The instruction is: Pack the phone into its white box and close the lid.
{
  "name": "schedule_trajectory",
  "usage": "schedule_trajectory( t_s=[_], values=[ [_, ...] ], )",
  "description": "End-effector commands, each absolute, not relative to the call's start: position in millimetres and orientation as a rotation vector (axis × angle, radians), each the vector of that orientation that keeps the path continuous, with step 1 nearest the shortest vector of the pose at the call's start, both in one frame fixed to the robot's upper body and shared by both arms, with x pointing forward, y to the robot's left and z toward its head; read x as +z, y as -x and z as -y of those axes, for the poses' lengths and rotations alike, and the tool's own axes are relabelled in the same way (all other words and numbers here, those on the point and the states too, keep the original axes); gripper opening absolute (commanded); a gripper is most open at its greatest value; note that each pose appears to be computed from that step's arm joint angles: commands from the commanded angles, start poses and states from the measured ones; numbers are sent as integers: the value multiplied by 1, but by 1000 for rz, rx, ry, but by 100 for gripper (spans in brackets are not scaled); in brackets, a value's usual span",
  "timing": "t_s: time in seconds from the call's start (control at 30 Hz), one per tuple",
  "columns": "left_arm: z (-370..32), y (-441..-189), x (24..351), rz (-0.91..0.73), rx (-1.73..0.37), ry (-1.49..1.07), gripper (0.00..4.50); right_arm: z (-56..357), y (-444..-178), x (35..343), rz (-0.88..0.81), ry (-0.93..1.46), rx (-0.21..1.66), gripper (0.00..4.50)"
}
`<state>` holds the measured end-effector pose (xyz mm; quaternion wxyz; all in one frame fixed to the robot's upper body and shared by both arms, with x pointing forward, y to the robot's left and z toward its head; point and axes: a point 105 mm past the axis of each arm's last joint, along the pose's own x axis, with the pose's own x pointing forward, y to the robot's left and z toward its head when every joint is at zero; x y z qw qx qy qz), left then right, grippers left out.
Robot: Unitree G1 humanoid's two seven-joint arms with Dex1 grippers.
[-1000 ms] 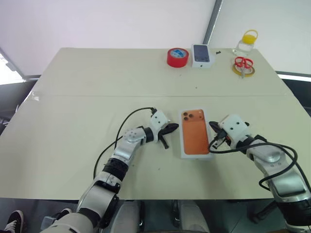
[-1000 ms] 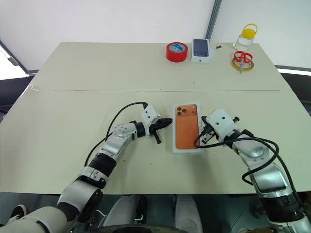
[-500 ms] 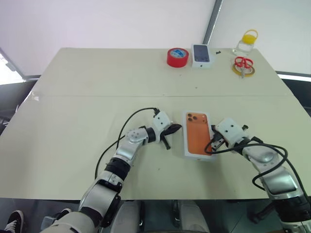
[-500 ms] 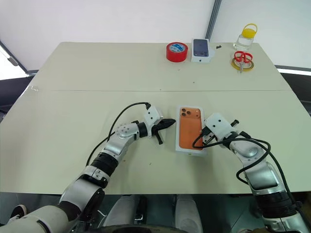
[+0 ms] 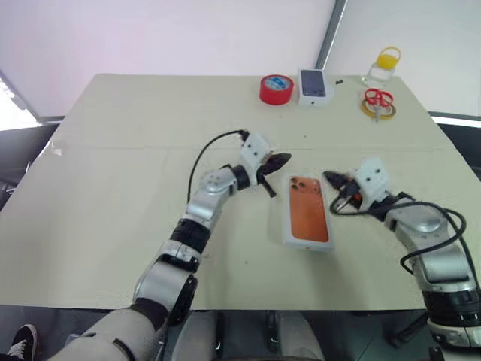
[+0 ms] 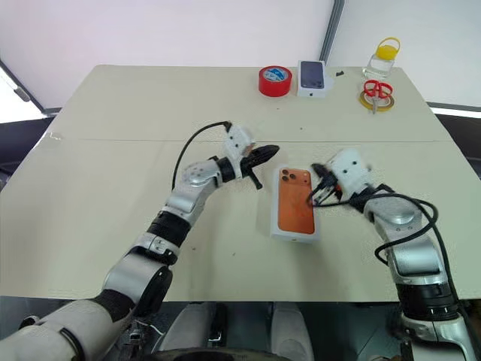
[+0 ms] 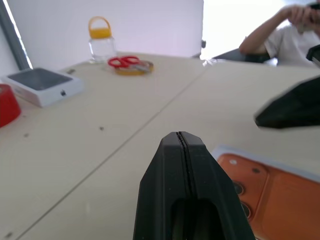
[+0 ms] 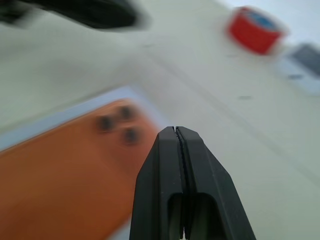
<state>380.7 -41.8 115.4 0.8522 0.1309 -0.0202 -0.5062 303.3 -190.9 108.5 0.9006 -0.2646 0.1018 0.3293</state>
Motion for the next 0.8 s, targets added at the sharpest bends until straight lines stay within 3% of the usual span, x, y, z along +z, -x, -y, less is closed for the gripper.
schedule_trajectory(
  t_s=[0.03,0.2,0.27,0.37,0.53,0.8],
  values=[
    [39,-370,70,-91,-1081,-341,0,194,-287,83,-312,638,729,3],
    [30,-361,57,-168,-1115,-280,0,192,-283,77,-345,593,719,3],
    [23,-362,75,-123,-1134,-191,53,188,-288,88,-318,485,720,54],
    [2,-366,108,-13,-1121,-150,173,184,-294,113,-230,379,727,174],
    [-64,-366,143,76,-1012,-155,418,201,-298,141,-127,394,706,432],
    [-149,-332,153,17,-916,-240,419,233,-288,154,-115,331,730,442]
  ],
)
